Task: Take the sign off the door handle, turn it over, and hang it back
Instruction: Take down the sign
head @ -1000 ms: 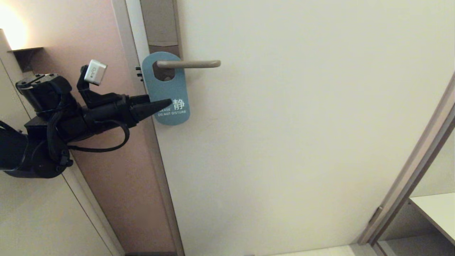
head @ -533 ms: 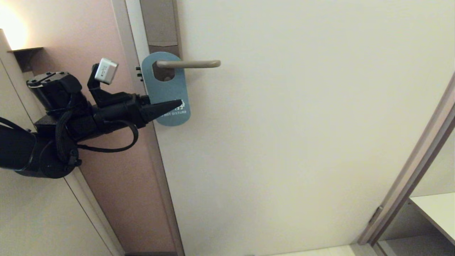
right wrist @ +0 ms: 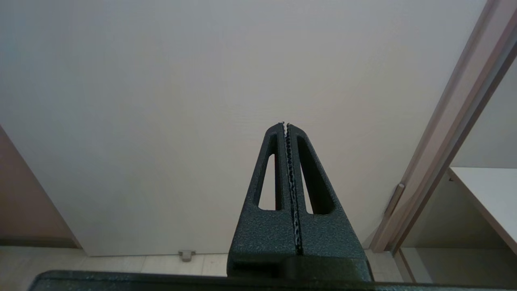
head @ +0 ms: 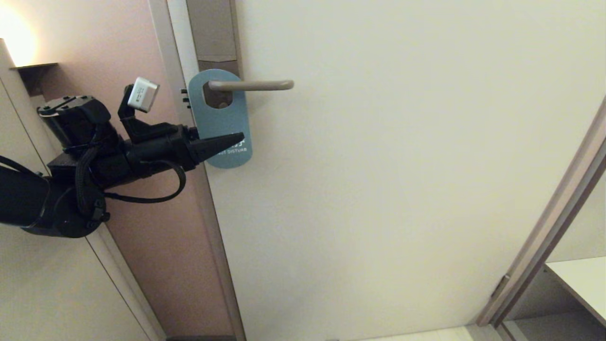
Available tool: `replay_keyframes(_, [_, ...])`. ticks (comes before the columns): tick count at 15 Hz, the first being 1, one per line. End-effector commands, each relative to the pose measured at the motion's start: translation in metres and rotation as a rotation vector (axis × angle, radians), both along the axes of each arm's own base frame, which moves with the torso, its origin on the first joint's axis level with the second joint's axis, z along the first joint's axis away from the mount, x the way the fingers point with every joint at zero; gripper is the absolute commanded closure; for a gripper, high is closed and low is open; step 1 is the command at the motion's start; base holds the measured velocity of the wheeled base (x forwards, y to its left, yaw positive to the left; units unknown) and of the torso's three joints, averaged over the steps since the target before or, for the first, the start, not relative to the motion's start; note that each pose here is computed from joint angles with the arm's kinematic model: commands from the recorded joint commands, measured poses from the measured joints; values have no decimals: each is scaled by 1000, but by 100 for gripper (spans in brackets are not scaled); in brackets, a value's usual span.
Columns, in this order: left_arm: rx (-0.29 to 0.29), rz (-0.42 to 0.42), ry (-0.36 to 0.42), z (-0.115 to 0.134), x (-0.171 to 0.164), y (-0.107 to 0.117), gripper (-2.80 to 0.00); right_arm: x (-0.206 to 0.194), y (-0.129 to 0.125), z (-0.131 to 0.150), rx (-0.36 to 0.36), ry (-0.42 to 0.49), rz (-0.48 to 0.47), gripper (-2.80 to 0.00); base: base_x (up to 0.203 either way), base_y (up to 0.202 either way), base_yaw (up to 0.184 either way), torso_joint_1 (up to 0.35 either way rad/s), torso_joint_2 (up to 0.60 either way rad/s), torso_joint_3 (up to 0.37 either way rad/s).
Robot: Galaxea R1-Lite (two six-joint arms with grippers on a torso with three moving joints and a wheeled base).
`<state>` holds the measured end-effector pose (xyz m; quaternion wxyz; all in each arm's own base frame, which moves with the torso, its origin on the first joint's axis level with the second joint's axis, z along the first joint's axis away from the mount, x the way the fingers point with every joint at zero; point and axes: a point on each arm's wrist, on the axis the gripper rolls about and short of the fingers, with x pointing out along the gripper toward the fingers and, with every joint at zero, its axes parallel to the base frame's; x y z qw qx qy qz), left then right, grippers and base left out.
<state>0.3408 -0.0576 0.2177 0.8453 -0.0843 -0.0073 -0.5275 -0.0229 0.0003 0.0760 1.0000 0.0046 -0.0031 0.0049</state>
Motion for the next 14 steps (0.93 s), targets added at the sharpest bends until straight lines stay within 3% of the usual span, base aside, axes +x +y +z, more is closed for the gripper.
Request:
replay_keyframes(1, [0, -5, -5, 0, 0, 0, -280, 0, 0, 0, 0, 0, 1, 0, 0, 0, 0, 0, 0, 0])
replay_keyframes(4, [1, -6, -3, 0, 0, 0, -280, 0, 0, 0, 0, 0, 1, 0, 0, 0, 0, 0, 0, 0])
replay_keyframes(5, [0, -5, -2, -1, 1, 0, 0, 0, 0, 0, 0, 0, 1, 0, 0, 0, 0, 0, 0, 0])
replay_keyframes(14, [0, -2, -9, 0, 1, 0, 0, 0, 0, 0, 0, 0, 1, 0, 0, 0, 0, 0, 0, 0])
